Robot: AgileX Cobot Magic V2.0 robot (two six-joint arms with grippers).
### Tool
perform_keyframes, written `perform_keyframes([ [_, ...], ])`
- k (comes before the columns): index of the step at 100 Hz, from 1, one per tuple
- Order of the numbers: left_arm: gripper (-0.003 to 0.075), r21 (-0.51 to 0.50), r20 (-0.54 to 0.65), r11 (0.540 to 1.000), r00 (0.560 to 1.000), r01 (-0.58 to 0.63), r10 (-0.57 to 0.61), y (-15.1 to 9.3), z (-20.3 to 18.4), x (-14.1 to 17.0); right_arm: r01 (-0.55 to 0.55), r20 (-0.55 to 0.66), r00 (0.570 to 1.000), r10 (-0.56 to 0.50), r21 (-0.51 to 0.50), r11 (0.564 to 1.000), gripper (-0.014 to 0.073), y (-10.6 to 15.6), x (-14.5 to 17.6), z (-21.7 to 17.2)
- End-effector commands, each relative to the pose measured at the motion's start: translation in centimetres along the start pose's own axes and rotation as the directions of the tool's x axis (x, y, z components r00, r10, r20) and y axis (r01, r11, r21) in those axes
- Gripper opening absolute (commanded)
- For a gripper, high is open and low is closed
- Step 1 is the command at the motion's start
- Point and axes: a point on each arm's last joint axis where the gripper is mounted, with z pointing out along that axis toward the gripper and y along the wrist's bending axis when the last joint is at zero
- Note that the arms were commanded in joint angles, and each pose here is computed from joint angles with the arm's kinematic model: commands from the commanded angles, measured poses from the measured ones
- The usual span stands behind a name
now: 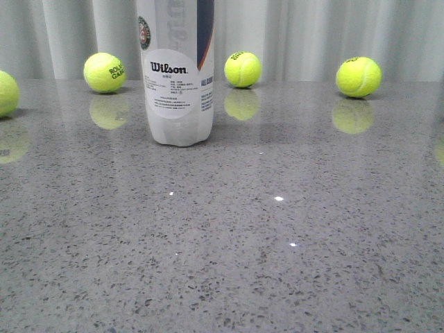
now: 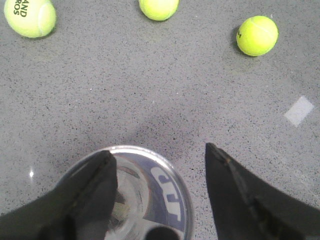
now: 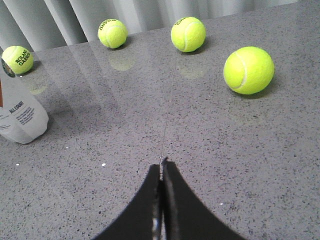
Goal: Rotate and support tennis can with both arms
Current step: 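Open the left gripper and withdraw it from the upright can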
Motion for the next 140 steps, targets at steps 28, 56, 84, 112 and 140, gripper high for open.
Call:
perform_keyframes([
  [28,0.0046,-0.029,0.382,0.997,0.921,-0.067,0.073,-2.6,-9.2,-1.0,0.004,0.097,0.995,-0.002,-0.022,1.0,-0.0036,0.4,-1.4,-0.3],
  [56,-0.0021,-0.072,0.491,0.996,0.868,-0.047,0.076,-3.0,-12.9,4.0,0.004,0.097,0.995,-0.002,-0.022,1.0,-0.0036,0.4,-1.4,-0.3],
  [84,-0.0021,-0.124,0.592,0.992,0.801,-0.018,0.088,-2.6,-13.8,11.3,0.004,0.097,0.995,-0.002,-0.022,1.0,-0.0036,0.4,-1.4,-0.3],
  [112,-0.0021,-0.172,0.551,0.985,0.826,-0.025,0.117,-2.1,-13.0,18.2,0.004,0.097,0.995,-0.002,-0.022,1.0,-0.0036,0.4,-1.4,-0.3],
  [140,-0.0021,-0.285,0.505,0.957,0.839,-0.059,0.202,-1.3,-13.1,23.2,0.004,0.097,0.995,-0.002,-0.022,1.0,-0.0036,0.4,-1.4,-0.3],
])
